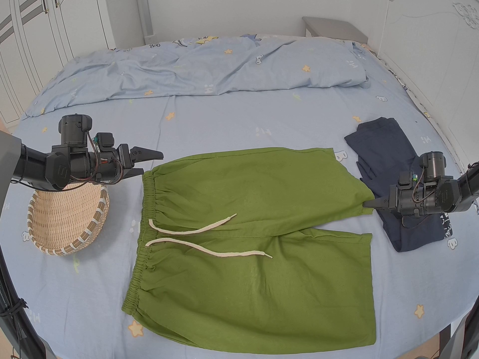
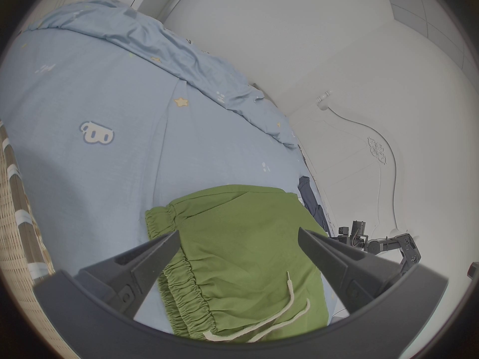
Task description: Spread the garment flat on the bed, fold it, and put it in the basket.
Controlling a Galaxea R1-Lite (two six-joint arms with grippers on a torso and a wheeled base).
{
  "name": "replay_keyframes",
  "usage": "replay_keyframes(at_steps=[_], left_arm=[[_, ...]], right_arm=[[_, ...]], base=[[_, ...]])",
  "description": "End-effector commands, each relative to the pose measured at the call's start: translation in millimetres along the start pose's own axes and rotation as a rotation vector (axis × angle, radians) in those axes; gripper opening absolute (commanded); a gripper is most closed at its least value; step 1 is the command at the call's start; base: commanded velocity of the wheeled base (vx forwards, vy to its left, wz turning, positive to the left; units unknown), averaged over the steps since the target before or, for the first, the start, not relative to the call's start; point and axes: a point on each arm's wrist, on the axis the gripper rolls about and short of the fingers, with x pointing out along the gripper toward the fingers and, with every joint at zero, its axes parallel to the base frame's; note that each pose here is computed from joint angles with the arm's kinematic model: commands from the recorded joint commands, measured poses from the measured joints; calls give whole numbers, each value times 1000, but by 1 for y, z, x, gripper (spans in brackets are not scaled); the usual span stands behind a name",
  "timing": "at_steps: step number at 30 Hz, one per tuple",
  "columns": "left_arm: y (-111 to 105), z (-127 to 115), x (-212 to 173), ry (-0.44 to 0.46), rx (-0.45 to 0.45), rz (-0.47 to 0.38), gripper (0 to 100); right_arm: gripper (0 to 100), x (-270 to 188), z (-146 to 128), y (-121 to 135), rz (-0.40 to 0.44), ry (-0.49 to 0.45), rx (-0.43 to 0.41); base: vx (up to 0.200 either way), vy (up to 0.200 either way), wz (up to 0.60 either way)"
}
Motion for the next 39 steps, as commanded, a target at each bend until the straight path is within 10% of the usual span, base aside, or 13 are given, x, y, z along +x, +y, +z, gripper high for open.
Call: replay_keyframes(at_steps=[1,2,16,26,39], left_arm=[[0,0,0,-1,0,1,100],[-1,0,-1,-2,1,-1,100],[-28,-15,-24,49,-40,-7,100],[-61,-122,-107,191,-163,44,100],[-52,-221,-160,271,-326,151,100]], right_arm=[[0,1,0,-2,-2,1,3],[100,2,0,-2,-1,4,3],[100,-17,-5,19,7,-4,-16],[100,-77,-27,69,17,-27,-13],[100,-88,-90,87,30,62,-1]], base=[[0,0,0],[0,0,0],[0,0,0],[0,0,0],[0,0,0]])
